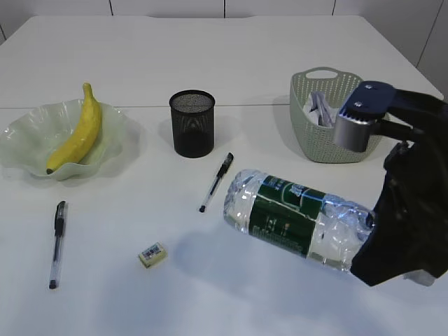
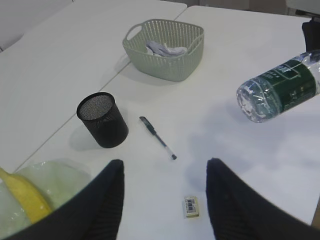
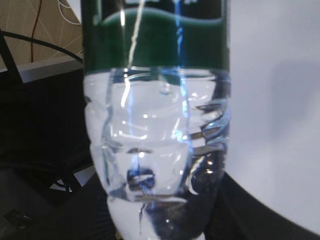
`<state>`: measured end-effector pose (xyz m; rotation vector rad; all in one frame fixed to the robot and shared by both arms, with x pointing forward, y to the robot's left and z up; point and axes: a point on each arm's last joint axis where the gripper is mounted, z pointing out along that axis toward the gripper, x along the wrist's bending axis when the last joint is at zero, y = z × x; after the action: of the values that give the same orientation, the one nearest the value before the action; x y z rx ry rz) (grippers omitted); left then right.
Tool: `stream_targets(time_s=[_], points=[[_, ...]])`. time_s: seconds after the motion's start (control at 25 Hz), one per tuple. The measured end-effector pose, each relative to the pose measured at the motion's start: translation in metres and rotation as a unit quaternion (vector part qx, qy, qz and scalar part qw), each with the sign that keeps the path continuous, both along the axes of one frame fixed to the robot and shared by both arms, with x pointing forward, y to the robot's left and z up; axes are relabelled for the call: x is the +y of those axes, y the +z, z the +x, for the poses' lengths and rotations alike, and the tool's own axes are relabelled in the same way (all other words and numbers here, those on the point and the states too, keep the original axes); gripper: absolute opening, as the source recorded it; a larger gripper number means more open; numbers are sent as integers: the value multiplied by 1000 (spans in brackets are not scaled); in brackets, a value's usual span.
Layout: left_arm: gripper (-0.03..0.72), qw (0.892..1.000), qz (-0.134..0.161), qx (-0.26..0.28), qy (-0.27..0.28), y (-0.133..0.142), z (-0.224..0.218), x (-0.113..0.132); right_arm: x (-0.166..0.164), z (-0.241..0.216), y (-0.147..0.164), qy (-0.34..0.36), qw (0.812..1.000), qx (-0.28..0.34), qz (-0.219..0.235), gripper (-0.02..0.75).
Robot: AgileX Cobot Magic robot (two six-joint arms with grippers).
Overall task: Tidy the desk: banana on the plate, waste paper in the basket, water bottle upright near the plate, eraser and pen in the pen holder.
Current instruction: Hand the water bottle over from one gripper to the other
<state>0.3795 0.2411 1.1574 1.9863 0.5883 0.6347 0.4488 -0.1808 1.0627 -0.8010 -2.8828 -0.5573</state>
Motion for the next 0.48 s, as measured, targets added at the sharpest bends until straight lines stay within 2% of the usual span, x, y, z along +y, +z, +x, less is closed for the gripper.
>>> stream_targets(time_s=[0.2,0.48], points=[[381,996,45,-14,-72,-10,11,-13,11,-9,0,10,1000,14,-7,329],[381,978,99,-35,-179,-21,11,-42,21,-7,14,19,1000,-5,0,329]])
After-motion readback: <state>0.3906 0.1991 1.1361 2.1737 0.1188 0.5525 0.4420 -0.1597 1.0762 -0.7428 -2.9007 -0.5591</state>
